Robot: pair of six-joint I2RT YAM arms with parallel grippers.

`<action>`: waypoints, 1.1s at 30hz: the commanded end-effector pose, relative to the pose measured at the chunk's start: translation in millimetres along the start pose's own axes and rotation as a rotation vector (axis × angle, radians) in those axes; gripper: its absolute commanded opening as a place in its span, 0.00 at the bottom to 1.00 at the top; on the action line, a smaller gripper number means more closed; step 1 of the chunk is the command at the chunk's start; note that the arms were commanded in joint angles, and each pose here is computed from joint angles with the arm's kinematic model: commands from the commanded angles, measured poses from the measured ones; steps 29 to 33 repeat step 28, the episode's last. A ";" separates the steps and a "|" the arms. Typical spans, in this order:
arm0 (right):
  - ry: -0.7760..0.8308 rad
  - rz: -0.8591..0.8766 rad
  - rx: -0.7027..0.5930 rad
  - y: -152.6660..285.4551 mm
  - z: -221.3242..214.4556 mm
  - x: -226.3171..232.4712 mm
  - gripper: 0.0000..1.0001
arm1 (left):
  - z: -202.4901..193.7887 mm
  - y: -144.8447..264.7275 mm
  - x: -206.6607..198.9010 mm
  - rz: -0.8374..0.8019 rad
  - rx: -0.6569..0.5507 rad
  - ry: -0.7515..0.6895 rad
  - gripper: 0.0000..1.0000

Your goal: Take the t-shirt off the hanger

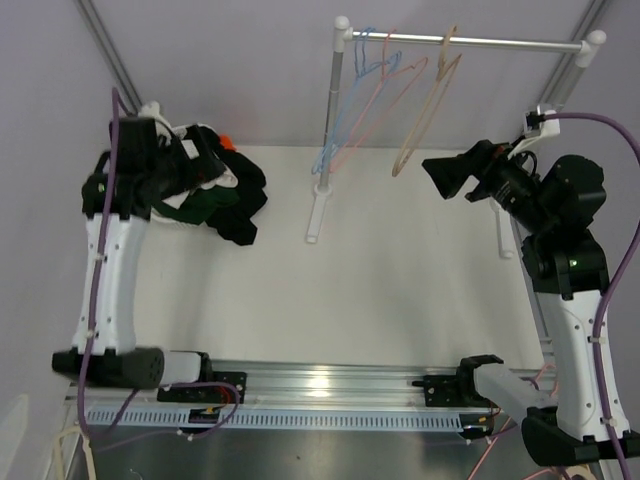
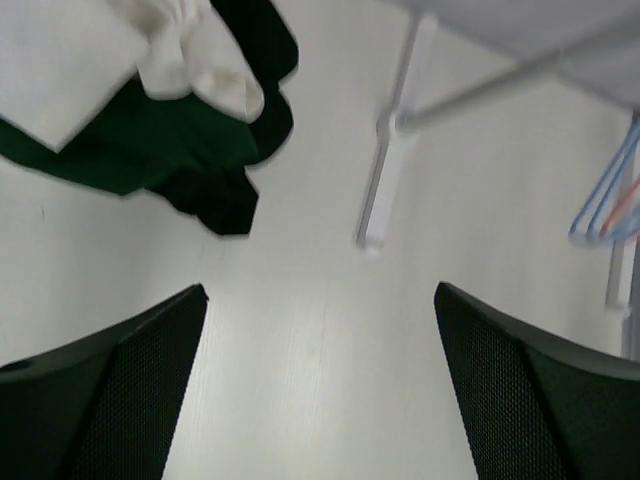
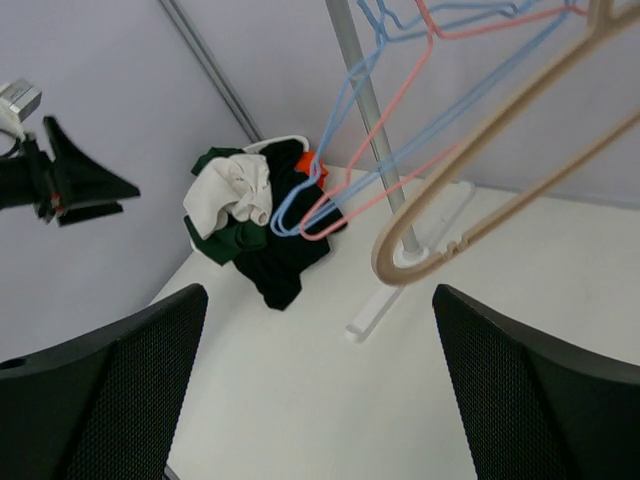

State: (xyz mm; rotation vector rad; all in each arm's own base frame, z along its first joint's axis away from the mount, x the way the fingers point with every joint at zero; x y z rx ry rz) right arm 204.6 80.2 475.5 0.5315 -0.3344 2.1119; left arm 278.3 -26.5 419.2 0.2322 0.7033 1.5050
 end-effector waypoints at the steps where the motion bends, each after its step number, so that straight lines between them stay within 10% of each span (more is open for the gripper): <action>1: -0.003 -0.076 -0.014 8.7 -15.4 -10.0 0.99 | -50.8 48.9 2.2 -0.122 -0.129 -0.145 1.00; 12: -0.107 -0.189 0.057 40.5 -92.8 -40.6 1.00 | -164.3 106.9 22.9 -0.312 -0.325 -0.167 1.00; 33: -0.119 -0.208 0.069 49.1 -104.9 -43.7 1.00 | -159.2 93.3 21.9 -0.303 -0.259 -0.178 1.00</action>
Point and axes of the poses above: each gripper's point midway between its finger pads, its own y axis back along the fingers, its own x axis along the line the jaws close on, z = x × y, the point moved 9 cm from there along y, back along the fingers, and after that the axes turned 8 degrees about -y, right-handed, at the moved point
